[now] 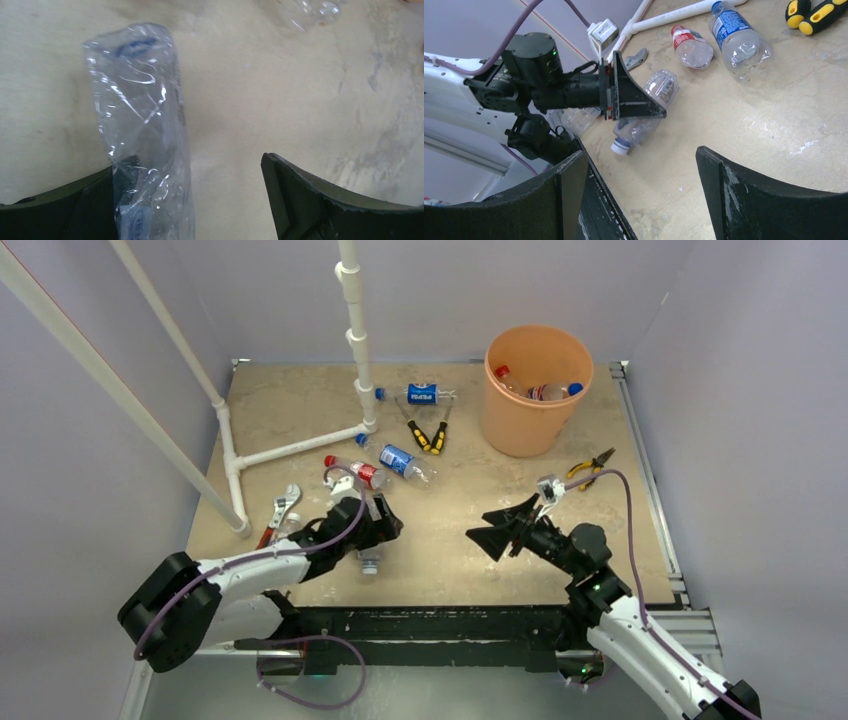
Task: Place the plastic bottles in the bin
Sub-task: Pick up the plastic bottle at the center of the board.
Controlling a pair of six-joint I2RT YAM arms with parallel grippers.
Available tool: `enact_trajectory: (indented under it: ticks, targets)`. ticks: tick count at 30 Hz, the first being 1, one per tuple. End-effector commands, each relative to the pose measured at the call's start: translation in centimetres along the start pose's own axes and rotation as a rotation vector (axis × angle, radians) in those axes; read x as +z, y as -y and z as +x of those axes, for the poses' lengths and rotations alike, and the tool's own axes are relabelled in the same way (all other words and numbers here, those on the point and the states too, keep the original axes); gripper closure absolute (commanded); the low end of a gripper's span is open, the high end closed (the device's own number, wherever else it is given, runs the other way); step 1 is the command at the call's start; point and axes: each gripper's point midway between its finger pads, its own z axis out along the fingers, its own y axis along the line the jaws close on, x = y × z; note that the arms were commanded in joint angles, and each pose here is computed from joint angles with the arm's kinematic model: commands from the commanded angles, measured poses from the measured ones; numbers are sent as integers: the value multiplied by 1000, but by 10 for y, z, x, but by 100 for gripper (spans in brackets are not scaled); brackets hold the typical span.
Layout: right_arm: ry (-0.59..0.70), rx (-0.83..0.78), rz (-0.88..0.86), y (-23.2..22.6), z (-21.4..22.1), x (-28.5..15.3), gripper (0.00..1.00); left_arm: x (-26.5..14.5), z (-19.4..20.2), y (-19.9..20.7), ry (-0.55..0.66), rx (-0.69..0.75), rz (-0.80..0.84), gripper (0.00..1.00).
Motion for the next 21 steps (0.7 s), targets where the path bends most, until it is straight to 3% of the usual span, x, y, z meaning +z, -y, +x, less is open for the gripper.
enact_trajectory:
  ticks: [1,6,11,16,21]
  targets:
    - [-5,13,6,4,4,2,17,-5,23,34,-63,-21,119,10]
    - [-19,26,26,9,8,3,18,-2,27,52,-57,46,114,18]
    - [-15,21,49,11,8,-1,18,2,21,26,-11,88,7,26]
    - [-28,28,57,14,14,-3,18,0,19,18,12,92,-15,51]
    - [-42,29,28,7,14,-3,18,-11,7,32,58,47,73,74]
